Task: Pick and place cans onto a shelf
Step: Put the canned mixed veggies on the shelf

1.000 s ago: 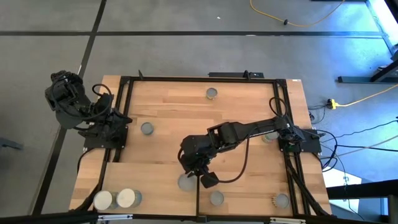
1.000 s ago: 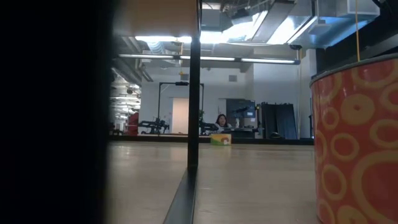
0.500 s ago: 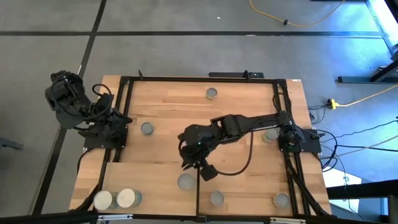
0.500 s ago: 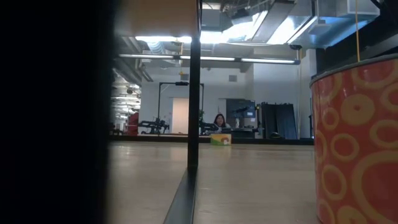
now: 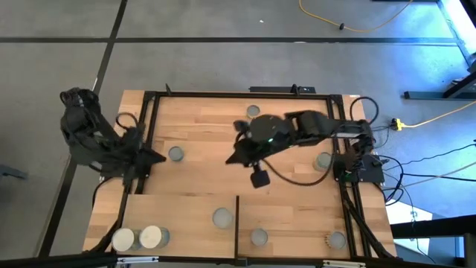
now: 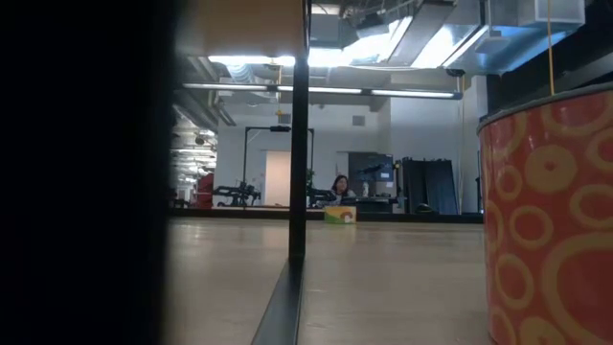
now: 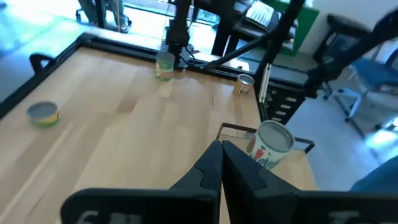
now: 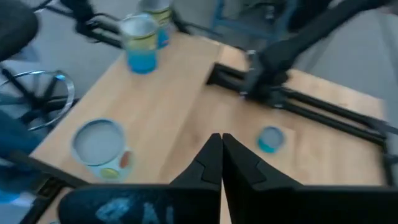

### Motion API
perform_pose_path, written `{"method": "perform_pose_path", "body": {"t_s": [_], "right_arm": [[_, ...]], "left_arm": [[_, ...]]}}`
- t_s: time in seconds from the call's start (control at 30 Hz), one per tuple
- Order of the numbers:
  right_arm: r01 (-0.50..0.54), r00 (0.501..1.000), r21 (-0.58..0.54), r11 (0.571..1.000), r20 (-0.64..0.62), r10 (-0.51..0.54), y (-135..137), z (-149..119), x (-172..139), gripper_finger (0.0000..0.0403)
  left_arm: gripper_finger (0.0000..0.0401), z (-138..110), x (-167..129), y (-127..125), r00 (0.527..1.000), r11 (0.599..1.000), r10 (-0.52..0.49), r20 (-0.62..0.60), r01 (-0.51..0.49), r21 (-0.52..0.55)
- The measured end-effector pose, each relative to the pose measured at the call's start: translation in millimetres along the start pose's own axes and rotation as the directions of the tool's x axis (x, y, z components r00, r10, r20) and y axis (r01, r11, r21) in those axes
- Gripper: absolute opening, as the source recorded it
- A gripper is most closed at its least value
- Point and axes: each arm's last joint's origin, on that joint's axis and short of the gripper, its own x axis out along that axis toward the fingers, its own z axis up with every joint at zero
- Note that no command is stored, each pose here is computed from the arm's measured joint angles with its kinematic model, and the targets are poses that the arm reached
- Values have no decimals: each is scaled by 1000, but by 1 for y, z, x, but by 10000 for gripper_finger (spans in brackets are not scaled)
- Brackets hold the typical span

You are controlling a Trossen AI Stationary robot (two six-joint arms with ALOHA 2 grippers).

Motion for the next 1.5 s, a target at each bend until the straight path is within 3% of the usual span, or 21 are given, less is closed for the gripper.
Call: {"method": "perform_pose_path", "body": {"t_s": [0.37, 0.5, 0.67, 0.8, 1.0, 1.23, 1.5], "right_arm": [[288, 957, 4, 958, -30, -288, -5, -2, -74, 2], [345, 938, 9, 938, -32, -345, -7, -3, -87, 2], [341, 936, 17, 940, -95, -338, -8, -10, -86, 2], [334, 928, 25, 942, -185, -324, -8, -19, -84, 2], [337, 926, 47, 940, -199, -322, -8, -20, -84, 2], [335, 926, 46, 941, -199, -320, -8, -20, -84, 1], [335, 926, 45, 941, -199, -320, -8, -20, -84, 1]], "left_arm": [[0, -18, 92, -57, 993, 996, 80, -85, -76, 52], [0, -22, 127, -67, 992, 999, 53, -115, -51, 18], [0, -30, 162, -73, 977, 999, 16, -211, -7, 47], [0, -27, 177, -82, 957, 990, -72, -282, 104, 99], [0, -8, 188, -98, 936, 967, -178, -303, 224, 123], [0, -16, 204, -98, 911, 959, -146, -386, 226, 169], [0, -14, 211, -91, 912, 961, -127, -389, 210, 179]]}}
